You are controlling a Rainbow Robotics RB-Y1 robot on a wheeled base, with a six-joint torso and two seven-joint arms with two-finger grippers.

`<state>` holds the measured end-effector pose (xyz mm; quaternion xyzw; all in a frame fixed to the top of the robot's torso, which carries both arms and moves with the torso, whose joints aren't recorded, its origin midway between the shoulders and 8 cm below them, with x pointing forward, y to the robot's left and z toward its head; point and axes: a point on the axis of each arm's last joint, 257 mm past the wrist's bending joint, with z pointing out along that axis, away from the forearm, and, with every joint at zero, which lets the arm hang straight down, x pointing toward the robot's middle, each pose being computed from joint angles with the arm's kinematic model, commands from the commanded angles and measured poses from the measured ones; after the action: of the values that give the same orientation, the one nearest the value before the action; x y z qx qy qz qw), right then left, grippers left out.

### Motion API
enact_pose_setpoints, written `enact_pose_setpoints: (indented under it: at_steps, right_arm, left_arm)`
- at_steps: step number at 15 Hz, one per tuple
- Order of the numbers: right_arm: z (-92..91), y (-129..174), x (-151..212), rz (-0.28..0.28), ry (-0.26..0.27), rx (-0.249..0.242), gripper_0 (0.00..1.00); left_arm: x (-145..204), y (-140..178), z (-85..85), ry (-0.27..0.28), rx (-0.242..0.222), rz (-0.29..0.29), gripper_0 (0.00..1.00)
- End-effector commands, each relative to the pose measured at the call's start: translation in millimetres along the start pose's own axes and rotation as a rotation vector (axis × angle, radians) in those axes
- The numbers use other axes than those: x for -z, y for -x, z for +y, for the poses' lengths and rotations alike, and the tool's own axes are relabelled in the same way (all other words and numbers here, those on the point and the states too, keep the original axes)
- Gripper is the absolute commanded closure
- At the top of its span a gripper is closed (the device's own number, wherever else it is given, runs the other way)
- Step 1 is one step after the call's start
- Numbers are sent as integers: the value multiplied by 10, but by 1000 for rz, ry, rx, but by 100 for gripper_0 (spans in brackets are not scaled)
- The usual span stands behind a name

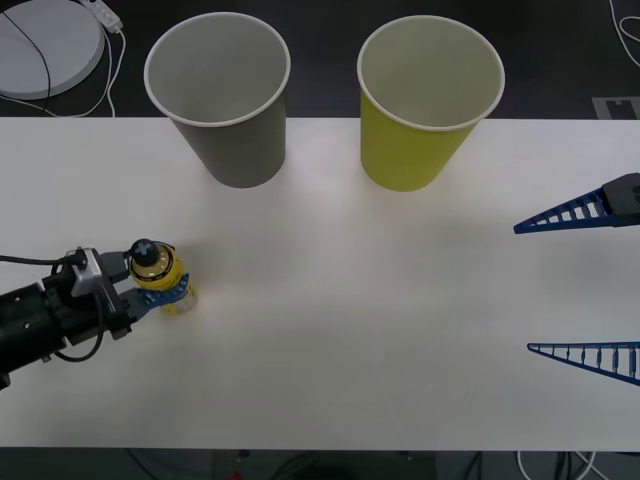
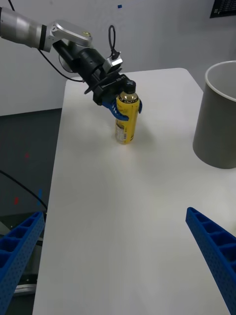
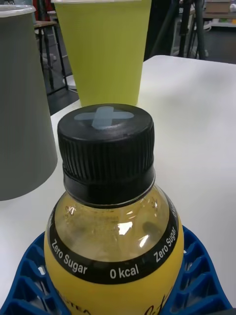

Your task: Put the can into the green bin and the plastic bottle into the gray bin

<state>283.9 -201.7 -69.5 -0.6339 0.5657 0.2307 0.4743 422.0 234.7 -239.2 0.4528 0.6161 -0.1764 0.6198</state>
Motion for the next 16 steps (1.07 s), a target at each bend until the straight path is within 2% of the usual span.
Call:
enact_pose_setpoints:
  at_steps: [1,4,8,16]
  right_arm:
    - [0,0,0,0,0,0,0]
    - [0,0,0,0,0,0,0]
    - [0,0,0,0,0,0,0]
    - [0,0,0,0,0,0,0]
  left_arm:
    - [5,87,16,-11,0,-4,100]
    - [31,301,29,-33,21,-16,100]
    - [78,462,71,-9,3,-10,100]
    - [199,636,283,153,56,4,100]
